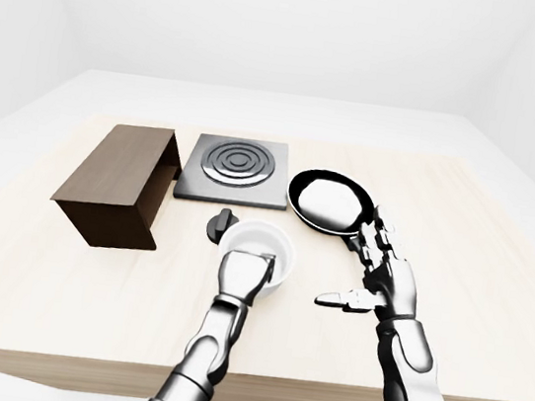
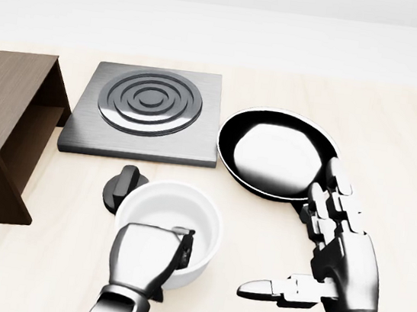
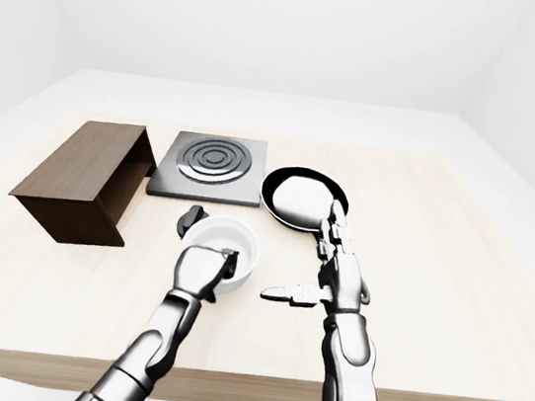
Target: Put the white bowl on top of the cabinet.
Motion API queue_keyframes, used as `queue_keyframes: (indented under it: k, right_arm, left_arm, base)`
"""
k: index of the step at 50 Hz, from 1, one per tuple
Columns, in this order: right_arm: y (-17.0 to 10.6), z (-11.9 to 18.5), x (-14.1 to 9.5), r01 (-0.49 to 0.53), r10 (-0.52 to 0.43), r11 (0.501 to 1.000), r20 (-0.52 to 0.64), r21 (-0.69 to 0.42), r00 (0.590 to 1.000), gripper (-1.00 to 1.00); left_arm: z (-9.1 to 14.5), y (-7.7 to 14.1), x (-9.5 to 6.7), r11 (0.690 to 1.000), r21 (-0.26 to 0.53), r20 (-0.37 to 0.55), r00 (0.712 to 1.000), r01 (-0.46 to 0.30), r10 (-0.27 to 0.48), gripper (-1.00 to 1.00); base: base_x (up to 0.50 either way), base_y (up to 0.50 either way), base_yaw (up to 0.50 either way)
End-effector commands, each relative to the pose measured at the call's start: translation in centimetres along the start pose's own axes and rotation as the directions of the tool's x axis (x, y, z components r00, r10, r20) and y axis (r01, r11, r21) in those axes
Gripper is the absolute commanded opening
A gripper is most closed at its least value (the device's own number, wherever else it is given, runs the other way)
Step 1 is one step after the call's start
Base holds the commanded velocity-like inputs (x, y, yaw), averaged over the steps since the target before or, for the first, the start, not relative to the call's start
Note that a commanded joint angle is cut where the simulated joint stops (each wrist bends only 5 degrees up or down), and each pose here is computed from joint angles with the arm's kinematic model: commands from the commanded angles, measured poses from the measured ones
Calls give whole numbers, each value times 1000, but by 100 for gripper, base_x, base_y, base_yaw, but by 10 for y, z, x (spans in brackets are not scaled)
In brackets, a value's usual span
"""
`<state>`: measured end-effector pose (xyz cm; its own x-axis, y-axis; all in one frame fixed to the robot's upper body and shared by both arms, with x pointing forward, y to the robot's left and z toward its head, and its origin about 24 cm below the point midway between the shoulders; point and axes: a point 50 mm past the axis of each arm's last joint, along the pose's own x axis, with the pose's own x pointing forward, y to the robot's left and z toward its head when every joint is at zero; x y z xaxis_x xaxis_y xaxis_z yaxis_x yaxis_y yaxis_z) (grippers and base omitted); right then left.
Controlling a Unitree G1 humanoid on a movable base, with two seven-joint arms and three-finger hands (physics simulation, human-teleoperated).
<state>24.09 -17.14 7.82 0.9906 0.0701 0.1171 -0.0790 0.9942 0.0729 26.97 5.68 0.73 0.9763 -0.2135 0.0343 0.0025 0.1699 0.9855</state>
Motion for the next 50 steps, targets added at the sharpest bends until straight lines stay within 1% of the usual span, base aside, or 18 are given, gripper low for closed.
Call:
queue_keyframes:
  k: [1, 3, 8, 15, 21, 25, 36, 39, 40, 41, 50]
  right_arm:
    - [0, 1, -1, -2, 2, 1000, 4, 1, 1000, 100]
    - [-1, 1, -1, -1, 1, 1000, 5, 1, 1000, 100]
    - [-1, 2, -1, -1, 1, 1000, 9, 1, 1000, 100]
    - [-1, 2, -2, -2, 2, 1000, 9, 1, 1000, 100]
    - [0, 2, -2, -4, 4, 1000, 9, 1, 1000, 100]
    - [0, 2, -2, -4, 4, 1000, 10, 1, 1000, 100]
    - [1, 2, -4, -9, 9, 1000, 8, 0, 1000, 100]
    - [2, 1, -3, -10, 10, 1000, 4, 0, 1000, 100]
    - [2, 0, -3, -11, 11, 1000, -3, 1, 1000, 100]
    - [2, -1, -3, -12, 12, 1000, -5, 0, 1000, 100]
    - [3, -2, -4, -16, 16, 1000, -7, 0, 1000, 100]
  left_arm:
    - [-2, 34, 14, 992, 122, 13, 1000, 24, -25, -100]
    - [-2, 37, 16, 993, 118, 7, 1000, 15, -16, -100]
    - [-3, 35, 16, 994, 108, -1, 1000, 19, -19, -100]
    - [-2, 48, 21, 991, 132, -1, 1000, 20, -20, -100]
    - [1, 60, 23, 989, 145, 4, 1000, 3, -4, -100]
    - [3, 64, 22, 988, 155, 7, 1000, -1, 0, -100]
    - [6, 88, 17, 984, 176, -5, 999, -32, 34, -100]
    - [6, 91, 16, 986, 161, -5, 999, -45, 46, -100]
    - [7, 95, 15, 985, 161, -2, 998, -61, 62, -100]
    - [8, 97, 15, 988, 143, -2, 998, -64, 65, -100]
    - [8, 109, 14, 988, 133, -4, 997, -81, 82, -100]
  base:
    - [0, 0, 0]
    - [0, 0, 0]
    - [0, 0, 0]
    - [0, 0, 0]
    - [0, 0, 0]
    - [0, 0, 0]
    - [0, 0, 0]
    - [0, 0, 0]
    - [0, 0, 0]
    - [0, 0, 0]
    - [0, 0, 0]
